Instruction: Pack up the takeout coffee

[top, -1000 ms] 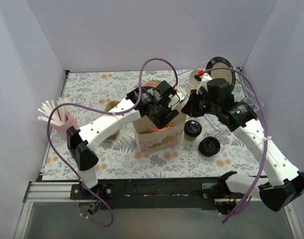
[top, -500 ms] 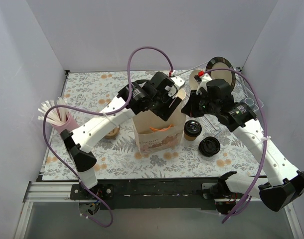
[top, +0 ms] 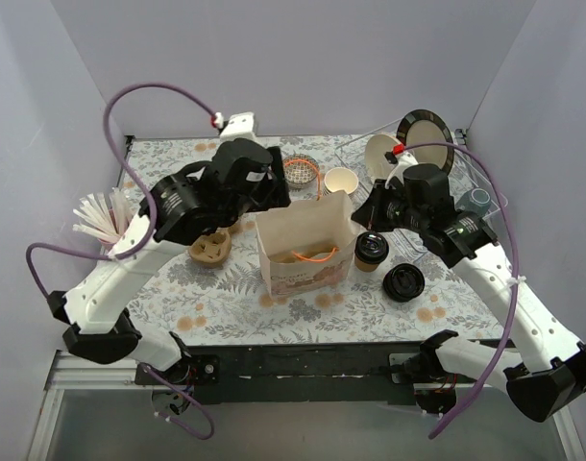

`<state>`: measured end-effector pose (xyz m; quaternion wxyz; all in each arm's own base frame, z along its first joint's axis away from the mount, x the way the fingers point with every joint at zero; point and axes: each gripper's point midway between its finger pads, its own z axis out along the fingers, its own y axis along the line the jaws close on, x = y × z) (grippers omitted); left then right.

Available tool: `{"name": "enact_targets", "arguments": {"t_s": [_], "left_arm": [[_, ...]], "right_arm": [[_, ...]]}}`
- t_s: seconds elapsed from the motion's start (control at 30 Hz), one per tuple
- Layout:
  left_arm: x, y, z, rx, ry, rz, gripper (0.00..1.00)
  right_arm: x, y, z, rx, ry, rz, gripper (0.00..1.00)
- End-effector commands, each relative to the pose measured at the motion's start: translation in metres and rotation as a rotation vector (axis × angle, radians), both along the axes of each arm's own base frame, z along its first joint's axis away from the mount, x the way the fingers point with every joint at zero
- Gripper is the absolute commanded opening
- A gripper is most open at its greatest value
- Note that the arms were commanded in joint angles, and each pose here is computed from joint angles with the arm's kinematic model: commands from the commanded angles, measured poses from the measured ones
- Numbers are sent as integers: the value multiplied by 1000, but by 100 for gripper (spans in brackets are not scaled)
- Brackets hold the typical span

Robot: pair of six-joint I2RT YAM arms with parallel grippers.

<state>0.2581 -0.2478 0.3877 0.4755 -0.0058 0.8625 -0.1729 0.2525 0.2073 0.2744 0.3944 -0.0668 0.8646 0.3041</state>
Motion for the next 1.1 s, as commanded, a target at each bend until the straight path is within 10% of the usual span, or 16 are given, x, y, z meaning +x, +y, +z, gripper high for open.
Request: {"name": "enact_targets", "arguments": {"t_s": [0.0,0.33,0.7,1.07], "left_arm": [[-25,51,-31,-28,135,244,63],[-57,9,-88,-174,436,210,53],[-36,7,-91,0,368,178,51],[-19,56,-54,248,56,50,71]], "right_arm": [[7,-4,24,27,-75,-43,5],[24,-20,60,-155,-133,-46,47],[33,12,44,-219,-40,98,50],[42,12,37,-345,-65,71,49]]}}
